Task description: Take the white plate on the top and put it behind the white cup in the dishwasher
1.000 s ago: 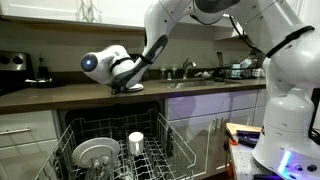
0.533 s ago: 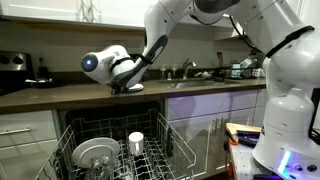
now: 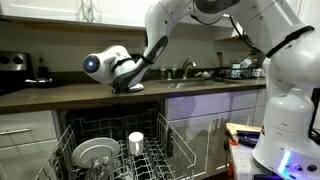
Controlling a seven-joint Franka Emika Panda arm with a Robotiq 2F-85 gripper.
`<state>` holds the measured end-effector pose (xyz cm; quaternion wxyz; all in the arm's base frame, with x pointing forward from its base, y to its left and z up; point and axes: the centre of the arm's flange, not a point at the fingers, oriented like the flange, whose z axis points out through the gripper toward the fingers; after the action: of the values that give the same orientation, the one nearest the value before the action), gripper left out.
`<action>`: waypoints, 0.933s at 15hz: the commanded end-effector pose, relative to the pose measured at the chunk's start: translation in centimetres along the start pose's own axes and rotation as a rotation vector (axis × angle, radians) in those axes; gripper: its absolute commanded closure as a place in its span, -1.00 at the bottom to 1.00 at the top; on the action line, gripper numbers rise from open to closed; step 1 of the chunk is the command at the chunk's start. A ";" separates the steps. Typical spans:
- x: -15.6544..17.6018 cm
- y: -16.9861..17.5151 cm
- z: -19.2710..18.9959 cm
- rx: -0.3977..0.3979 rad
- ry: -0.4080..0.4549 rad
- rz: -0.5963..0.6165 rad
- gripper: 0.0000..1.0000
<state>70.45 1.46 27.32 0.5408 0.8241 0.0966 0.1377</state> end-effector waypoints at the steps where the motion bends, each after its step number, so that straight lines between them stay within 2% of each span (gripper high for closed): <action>1: -0.5 -0.1 0.8 -0.019 0.023 0.008 -0.04; 2: -0.6 -0.2 0.9 -0.020 0.023 0.006 0.09; 3: -0.6 -0.3 0.9 -0.020 0.023 0.005 0.49; 4: -0.7 -0.4 1.0 -0.020 0.022 0.004 0.56; 5: -0.7 -0.5 1.0 -0.020 0.021 0.003 0.54; 9: -0.8 -0.9 1.3 -0.017 0.019 0.005 0.69; 10: -0.8 -1.0 1.3 -0.017 0.019 0.004 0.83; 14: -0.6 -0.9 0.8 -0.021 0.018 0.002 0.86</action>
<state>70.25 1.19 25.69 0.5438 0.8226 0.0995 0.1328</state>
